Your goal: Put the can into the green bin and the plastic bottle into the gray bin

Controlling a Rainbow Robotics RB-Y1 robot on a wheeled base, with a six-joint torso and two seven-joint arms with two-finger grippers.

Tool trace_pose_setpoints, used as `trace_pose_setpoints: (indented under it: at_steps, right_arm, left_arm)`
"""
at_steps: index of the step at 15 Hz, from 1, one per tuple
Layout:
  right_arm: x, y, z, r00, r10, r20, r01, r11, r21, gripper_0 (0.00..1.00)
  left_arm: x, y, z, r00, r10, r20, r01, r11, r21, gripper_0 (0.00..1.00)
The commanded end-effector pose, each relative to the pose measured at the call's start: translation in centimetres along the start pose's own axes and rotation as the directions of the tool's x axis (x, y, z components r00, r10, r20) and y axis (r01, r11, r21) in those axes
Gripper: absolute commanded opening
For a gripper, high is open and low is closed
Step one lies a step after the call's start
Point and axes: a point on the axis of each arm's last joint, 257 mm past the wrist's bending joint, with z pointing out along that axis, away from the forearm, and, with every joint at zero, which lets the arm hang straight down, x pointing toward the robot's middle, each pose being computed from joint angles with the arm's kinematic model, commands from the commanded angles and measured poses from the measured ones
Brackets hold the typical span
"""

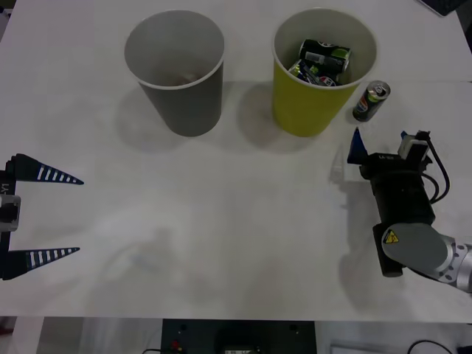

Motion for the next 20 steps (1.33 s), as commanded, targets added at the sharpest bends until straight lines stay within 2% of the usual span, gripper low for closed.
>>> trace_pose_setpoints:
  at_steps: [1, 11, 17, 20]
  right_arm:
    - [-0.1, 0.2, 1.2, 1.000, 0.010, 0.004, -0.010, 0.9997, 0.024, 1.00]
    - [-1.7, 0.9, 6.3, 1.000, 0.020, -0.005, -0.019, 0.9977, 0.065, 1.00]
    - [-1.9, 0.9, 8.8, 0.999, 0.009, -0.050, -0.005, 0.9973, 0.074, 1.00]
    - [-2.0, 1.0, 9.7, 0.997, 0.005, -0.078, 0.000, 0.9982, 0.060, 1.00]
  left_arm:
    - [0.0, 0.0, 0.0, 1.0000, 0.000, 0.000, 0.000, 1.0000, 0.000, 1.00]
    - [0.0, 0.0, 0.0, 1.0000, 0.000, 0.000, 0.000, 1.0000, 0.000, 1.00]
    - [0.0, 0.0, 0.0, 1.0000, 0.000, 0.000, 0.000, 1.0000, 0.000, 1.00]
    - [0.0, 0.0, 0.0, 1.0000, 0.000, 0.000, 0.000, 1.0000, 0.000, 1.00]
